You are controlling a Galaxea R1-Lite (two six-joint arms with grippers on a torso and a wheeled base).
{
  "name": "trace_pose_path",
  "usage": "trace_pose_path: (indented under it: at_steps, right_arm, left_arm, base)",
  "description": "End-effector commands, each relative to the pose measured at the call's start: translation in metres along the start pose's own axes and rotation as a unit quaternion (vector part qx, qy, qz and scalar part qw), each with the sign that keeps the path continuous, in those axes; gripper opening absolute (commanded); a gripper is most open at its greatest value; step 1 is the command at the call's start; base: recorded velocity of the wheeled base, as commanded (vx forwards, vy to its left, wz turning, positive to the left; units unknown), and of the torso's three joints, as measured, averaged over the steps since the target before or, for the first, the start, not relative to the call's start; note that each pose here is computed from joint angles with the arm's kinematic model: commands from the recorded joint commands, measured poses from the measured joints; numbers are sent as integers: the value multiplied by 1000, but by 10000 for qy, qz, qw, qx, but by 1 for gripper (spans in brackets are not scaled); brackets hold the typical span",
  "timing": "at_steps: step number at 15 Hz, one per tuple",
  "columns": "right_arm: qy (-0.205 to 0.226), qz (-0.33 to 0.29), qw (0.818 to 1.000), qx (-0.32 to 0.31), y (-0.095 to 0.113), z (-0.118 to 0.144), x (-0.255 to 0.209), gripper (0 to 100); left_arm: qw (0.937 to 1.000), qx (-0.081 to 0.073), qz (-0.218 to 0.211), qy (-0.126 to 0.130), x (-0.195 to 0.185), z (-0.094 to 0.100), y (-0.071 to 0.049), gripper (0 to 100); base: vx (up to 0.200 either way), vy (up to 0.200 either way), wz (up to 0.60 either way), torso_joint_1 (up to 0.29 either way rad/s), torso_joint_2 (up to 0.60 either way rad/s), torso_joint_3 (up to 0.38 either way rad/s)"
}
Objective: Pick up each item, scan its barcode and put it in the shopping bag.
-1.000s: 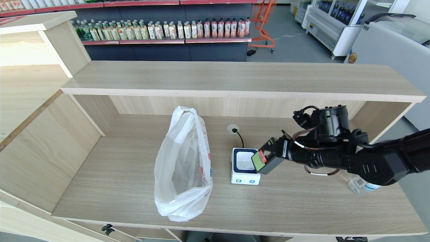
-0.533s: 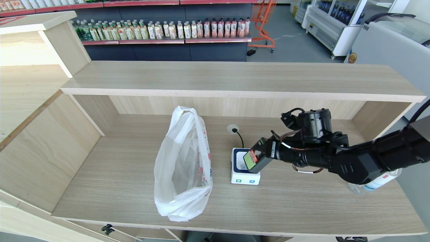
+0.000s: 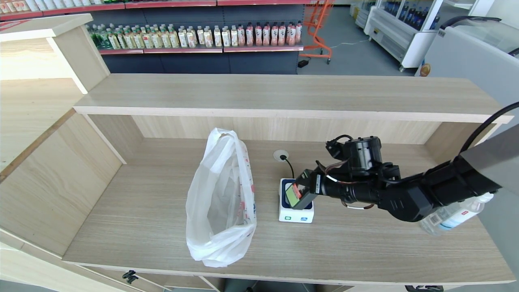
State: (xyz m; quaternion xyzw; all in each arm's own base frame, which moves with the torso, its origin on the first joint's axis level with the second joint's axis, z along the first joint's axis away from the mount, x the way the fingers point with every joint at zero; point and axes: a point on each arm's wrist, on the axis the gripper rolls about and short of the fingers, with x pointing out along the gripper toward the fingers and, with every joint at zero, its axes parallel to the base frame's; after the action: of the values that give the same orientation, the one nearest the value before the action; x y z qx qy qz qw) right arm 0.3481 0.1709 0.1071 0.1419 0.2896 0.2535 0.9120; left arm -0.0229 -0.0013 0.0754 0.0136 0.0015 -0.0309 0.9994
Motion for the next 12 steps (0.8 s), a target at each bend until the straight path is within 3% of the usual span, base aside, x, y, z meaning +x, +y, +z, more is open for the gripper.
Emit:
trace_pose_path:
  at_steps: [1, 4, 5, 8, 12]
  right_arm:
    - [45, 4, 10000, -16, 0, -3, 7, 0]
    - [-245, 151, 9996, -66, 10, 14, -6, 0]
    - [-760, 427, 9961, -160, 35, 39, -55, 0]
    - [-1557, 461, 9831, -849, 50, 64, -137, 0]
    - [-1419, 69, 9796, -1423, 34, 35, -178, 0]
  left_arm:
    - [10000, 2, 2, -4, 0, 0, 0, 100]
    - [10000, 2, 2, -4, 0, 0, 0, 100]
    - [10000, 2, 2, -4, 0, 0, 0, 100]
    - [10000, 2, 2, -4, 0, 0, 0, 100]
    - [10000, -6, 2, -4, 0, 0, 0, 100]
  base:
    - [0, 0, 0, 0, 0, 0]
    - [0, 0, 0, 0, 0, 0]
    - [0, 0, 0, 0, 0, 0]
    - [0, 0, 0, 0, 0, 0]
    - [0, 0, 0, 0, 0, 0]
